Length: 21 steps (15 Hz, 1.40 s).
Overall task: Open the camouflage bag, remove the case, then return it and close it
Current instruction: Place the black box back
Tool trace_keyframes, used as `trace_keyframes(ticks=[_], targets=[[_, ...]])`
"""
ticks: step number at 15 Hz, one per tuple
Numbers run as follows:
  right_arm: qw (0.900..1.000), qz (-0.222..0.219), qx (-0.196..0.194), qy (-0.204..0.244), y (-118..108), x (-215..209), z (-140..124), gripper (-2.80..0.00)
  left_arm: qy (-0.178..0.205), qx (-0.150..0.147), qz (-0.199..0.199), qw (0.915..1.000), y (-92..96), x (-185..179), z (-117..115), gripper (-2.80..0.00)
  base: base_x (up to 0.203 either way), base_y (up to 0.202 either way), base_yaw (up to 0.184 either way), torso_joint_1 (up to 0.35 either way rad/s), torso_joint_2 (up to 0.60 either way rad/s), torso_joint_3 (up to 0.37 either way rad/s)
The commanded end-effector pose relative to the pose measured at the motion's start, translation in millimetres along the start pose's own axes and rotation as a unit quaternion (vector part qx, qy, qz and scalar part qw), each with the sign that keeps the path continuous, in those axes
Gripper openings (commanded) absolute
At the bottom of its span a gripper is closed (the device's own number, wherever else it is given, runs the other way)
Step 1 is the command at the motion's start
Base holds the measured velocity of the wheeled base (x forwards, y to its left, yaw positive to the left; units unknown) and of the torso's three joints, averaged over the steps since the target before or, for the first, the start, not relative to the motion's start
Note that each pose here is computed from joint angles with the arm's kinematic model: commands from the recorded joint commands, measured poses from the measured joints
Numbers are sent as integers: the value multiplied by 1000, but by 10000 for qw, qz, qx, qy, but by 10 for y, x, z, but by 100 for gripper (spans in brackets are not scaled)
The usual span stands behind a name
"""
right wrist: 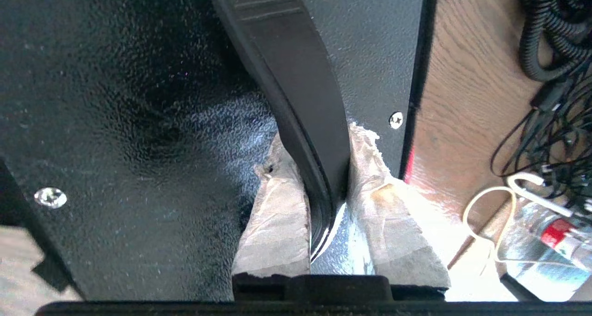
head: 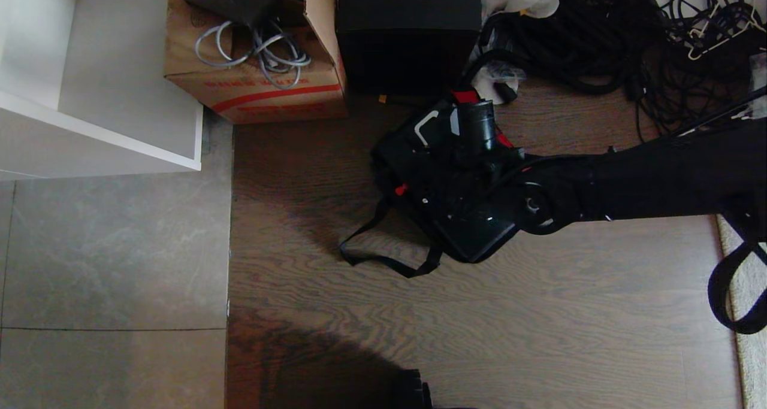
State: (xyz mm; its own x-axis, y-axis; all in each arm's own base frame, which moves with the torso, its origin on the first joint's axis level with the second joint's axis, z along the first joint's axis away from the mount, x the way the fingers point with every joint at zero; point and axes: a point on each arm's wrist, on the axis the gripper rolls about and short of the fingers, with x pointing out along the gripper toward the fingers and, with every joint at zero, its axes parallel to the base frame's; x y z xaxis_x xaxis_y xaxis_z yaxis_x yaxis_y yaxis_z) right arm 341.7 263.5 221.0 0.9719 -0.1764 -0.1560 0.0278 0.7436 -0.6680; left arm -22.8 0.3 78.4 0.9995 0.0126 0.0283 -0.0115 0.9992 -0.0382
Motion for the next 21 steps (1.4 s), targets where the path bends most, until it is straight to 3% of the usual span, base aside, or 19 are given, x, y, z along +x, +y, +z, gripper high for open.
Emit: trace_keyframes(ticks=[1, 6, 7, 13, 21], targets=[[9999, 1, -105, 107, 117, 95, -68, -280, 34, -2, 3, 10000, 1, 5, -21, -280, 0, 0, 0, 0, 0, 0], [9997, 138, -155, 140, 169, 189, -127, -280, 34, -2, 8, 10000, 1, 5, -21, -280, 0, 0, 0, 0, 0, 0], [9992, 324, -216, 71, 180, 193, -145, 0, 34, -2, 8, 10000, 1, 5, -21, -280, 0, 0, 0, 0, 0, 0], [9933, 942, -660, 123, 328, 15, -223, 0, 34, -2, 8, 10000, 1, 5, -21, -280, 0, 0, 0, 0, 0, 0], [9938, 976, -521, 128, -256, -509, -408, 0, 34, -2, 8, 10000, 1, 5, -21, -280, 0, 0, 0, 0, 0, 0]])
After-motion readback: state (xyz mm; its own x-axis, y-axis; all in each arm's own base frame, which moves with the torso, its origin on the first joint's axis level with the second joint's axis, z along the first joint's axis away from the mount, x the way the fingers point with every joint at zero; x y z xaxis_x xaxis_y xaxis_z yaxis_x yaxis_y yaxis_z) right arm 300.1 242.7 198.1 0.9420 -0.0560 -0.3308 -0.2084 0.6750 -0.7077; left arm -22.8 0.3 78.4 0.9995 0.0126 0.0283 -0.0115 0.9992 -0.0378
